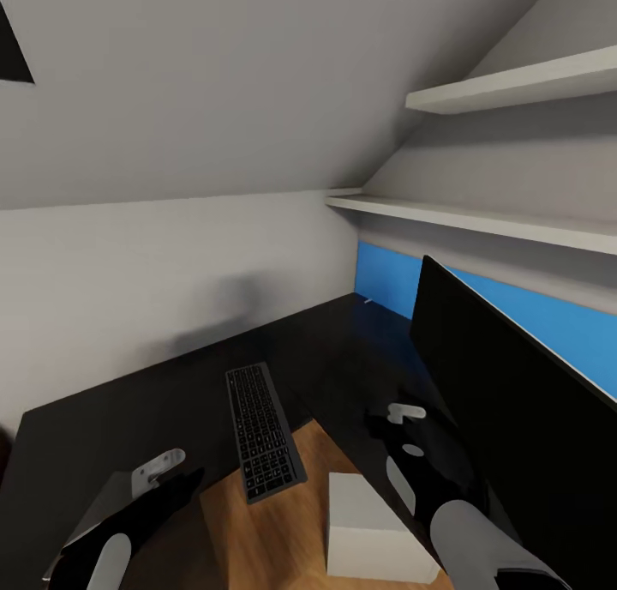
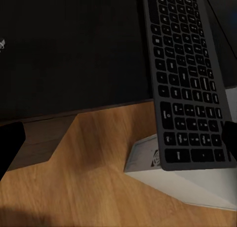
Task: In the bedroom, organize the workspace by keeping the computer under the desk, ensuring the monitor is on the desk, placing the keyboard on the desk next to the monitor, placing the mouse on the desk next to the keyboard, moving the folder from the swivel chair onto the desk next to the mouse, stacking the notebook on top of the folder with the pen on top of the notebook, and positioning the swivel chair next to the desk.
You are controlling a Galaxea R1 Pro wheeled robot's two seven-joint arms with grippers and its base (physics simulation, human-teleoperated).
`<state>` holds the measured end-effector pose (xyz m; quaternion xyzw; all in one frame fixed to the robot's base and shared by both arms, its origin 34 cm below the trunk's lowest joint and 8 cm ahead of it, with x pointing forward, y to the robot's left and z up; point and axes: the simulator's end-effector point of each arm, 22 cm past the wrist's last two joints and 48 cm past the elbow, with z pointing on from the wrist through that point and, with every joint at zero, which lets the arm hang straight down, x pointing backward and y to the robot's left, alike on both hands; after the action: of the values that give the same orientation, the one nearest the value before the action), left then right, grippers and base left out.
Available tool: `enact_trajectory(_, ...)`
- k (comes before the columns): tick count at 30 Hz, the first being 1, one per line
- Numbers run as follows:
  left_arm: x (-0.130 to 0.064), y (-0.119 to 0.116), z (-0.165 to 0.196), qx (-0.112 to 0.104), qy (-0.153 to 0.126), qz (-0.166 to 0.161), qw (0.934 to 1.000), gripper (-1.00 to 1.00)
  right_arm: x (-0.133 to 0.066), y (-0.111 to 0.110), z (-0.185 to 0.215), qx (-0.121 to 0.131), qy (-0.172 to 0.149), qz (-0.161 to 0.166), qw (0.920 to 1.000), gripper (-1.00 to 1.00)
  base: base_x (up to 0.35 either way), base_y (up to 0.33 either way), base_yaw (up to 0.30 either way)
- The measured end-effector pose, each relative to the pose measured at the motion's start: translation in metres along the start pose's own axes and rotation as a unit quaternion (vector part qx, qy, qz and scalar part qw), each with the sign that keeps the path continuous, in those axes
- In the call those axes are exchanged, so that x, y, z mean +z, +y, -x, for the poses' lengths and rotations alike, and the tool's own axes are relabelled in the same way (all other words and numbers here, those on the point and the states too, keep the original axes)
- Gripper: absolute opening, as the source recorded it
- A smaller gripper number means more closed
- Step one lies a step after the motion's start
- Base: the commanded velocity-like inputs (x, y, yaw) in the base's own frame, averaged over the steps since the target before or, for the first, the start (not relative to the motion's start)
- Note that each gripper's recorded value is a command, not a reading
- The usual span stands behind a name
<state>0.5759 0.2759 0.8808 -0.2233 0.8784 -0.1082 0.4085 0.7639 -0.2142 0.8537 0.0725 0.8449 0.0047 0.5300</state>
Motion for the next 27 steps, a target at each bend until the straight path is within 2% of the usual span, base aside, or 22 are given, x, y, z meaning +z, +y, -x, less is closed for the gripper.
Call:
enact_trajectory(6,0.000,0.000,0.000,0.000,0.000,0.000,1.0000,1.00,0.000,-0.009,-0.001,0.000,0.001,-0.016,0.9999,1.00,0.025,0.000,0.000)
enact_trajectory(10,0.000,0.001,0.001,-0.001,-0.001,0.001,1.0000,1.00,0.001,-0.027,0.000,-0.003,0.001,-0.032,0.9995,1.00,0.165,0.000,0.000)
enact_trajectory(11,-0.001,0.009,0.004,-0.007,-0.005,0.008,0.9999,1.00,0.002,-0.035,0.000,-0.006,0.003,-0.038,0.9993,1.00,0.053,0.000,0.000)
enact_trajectory(13,-0.001,0.012,0.005,-0.009,-0.005,0.010,0.9999,1.00,0.002,-0.038,-0.001,-0.007,0.006,-0.040,0.9992,1.00,0.035,0.000,0.000)
enact_trajectory(27,-0.001,0.014,0.006,-0.011,-0.006,0.012,0.9999,1.00,0.003,-0.068,-0.020,-0.018,0.055,-0.058,0.9966,1.00,0.094,-0.024,0.000)
